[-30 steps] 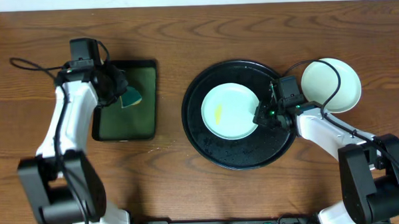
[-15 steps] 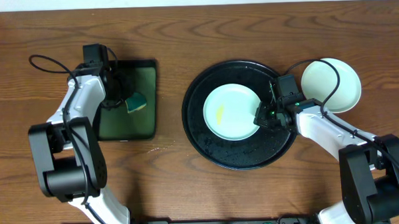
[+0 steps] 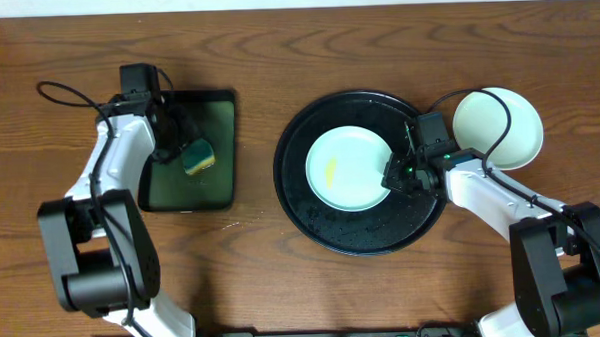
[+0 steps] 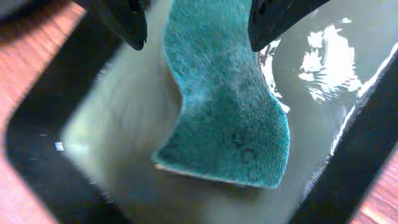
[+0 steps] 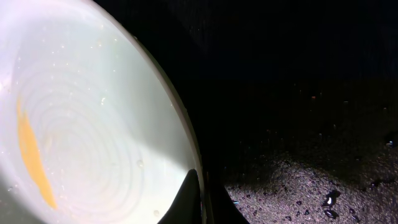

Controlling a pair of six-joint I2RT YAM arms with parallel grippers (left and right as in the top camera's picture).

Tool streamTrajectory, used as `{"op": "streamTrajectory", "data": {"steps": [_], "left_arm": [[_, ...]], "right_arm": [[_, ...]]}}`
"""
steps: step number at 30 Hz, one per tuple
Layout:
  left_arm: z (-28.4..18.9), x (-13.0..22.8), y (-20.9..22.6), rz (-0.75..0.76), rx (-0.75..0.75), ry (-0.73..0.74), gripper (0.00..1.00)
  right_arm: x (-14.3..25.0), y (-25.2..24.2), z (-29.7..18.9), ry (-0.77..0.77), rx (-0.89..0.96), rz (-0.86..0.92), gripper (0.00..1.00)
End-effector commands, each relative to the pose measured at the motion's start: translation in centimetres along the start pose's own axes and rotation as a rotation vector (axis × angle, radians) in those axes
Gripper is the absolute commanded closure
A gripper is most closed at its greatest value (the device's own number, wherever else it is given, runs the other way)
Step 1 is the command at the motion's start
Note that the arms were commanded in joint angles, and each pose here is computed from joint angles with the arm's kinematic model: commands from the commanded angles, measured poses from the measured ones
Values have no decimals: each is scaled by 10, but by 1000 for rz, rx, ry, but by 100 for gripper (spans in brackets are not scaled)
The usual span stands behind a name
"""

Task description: Clean dirty plates on tray and stack at the side

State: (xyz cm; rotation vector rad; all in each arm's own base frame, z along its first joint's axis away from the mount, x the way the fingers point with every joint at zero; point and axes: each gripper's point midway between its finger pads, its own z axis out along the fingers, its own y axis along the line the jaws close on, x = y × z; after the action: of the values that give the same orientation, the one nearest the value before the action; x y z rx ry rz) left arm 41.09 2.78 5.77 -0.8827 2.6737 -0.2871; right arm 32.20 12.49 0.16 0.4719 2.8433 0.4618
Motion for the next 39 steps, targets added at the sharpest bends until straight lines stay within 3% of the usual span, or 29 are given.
{"op": "streamTrajectory", "data": {"steps": [1, 7, 21, 24, 28, 29, 39], "left_arm": [[-8, -2, 0, 4, 8, -9, 46], [-3, -5, 18, 3, -91, -40, 46], [41, 9, 31, -8, -136, 49, 47], [42, 12, 29, -1, -137, 54, 58], [42, 10, 27, 3, -132, 47, 89], [41, 10, 27, 2, -133, 48, 92], [-13, -10, 6, 13, -63, -69, 93]], "right_arm": [[5, -19, 5, -2, 92, -17, 99], [5, -19, 5, -2, 92, -17, 99], [5, -19, 5, -2, 92, -17, 99], [5, -19, 5, -2, 92, -18, 99], [5, -19, 5, -2, 92, -17, 99], [5, -19, 5, -1, 93, -17, 99], [6, -20, 5, 0, 94, -17, 99]]}}
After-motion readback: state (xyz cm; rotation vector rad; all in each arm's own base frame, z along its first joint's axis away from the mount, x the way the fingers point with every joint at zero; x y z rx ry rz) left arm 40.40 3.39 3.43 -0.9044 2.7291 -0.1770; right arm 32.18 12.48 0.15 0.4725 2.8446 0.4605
